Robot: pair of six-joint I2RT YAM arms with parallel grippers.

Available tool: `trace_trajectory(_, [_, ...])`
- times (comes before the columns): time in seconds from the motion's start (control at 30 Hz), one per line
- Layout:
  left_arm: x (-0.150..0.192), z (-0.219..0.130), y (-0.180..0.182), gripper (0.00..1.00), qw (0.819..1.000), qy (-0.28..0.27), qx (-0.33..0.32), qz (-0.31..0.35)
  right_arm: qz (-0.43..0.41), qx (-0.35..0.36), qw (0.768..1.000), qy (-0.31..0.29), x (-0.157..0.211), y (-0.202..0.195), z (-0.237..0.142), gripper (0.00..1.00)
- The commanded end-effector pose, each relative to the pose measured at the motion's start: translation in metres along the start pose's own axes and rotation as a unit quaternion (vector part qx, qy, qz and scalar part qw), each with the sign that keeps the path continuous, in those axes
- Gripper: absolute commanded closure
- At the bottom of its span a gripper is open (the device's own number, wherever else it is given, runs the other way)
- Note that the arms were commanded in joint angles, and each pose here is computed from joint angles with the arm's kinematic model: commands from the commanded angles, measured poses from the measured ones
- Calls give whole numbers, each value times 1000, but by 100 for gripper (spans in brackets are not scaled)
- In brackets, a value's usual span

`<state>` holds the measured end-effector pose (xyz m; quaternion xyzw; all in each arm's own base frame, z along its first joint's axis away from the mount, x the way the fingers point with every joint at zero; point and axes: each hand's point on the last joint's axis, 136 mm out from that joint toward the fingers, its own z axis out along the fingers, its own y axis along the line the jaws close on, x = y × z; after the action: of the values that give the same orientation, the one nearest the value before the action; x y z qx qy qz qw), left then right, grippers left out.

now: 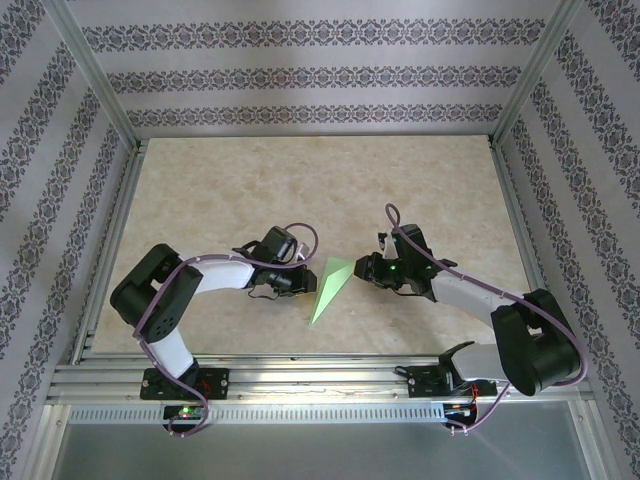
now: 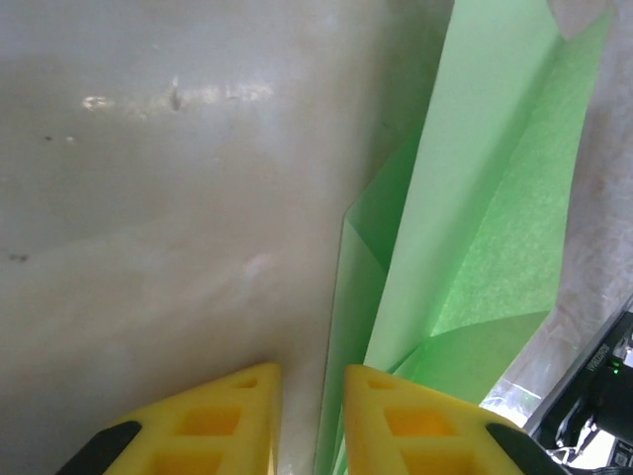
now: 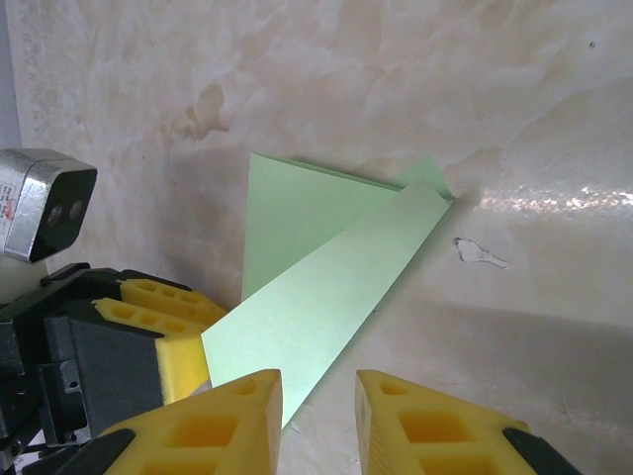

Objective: Fold a paper plane with a square sheet of paper (pick it up from the middle)
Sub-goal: Fold the wing for the fifth time at the center of the table.

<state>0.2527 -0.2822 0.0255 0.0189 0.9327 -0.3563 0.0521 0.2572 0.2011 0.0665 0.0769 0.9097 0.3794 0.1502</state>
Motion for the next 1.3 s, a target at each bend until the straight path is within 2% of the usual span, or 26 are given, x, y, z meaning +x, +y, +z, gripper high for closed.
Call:
trace_trajectory(0.0, [-6, 1, -7, 78, 1000, 6, 16, 7, 9, 2, 1000, -4, 1, -3, -1, 74])
trace_trajectory(0.5, [-1, 11, -22, 75, 998, 26, 54, 16, 18, 8, 1000, 12, 7, -9, 7, 74])
trace_trajectory(0.87, [-11, -1, -23, 71, 999, -18, 41, 19, 17, 9, 1000, 21, 8, -7, 13, 74])
trace_trajectory(1.13, [-3, 11, -31, 72, 997, 17, 70, 20, 16, 10, 999, 26, 9, -7, 15, 74])
trace_trajectory(1.27, [2, 18, -29, 72, 997, 32, 63, 22, 15, 9, 999, 27, 9, -6, 15, 74])
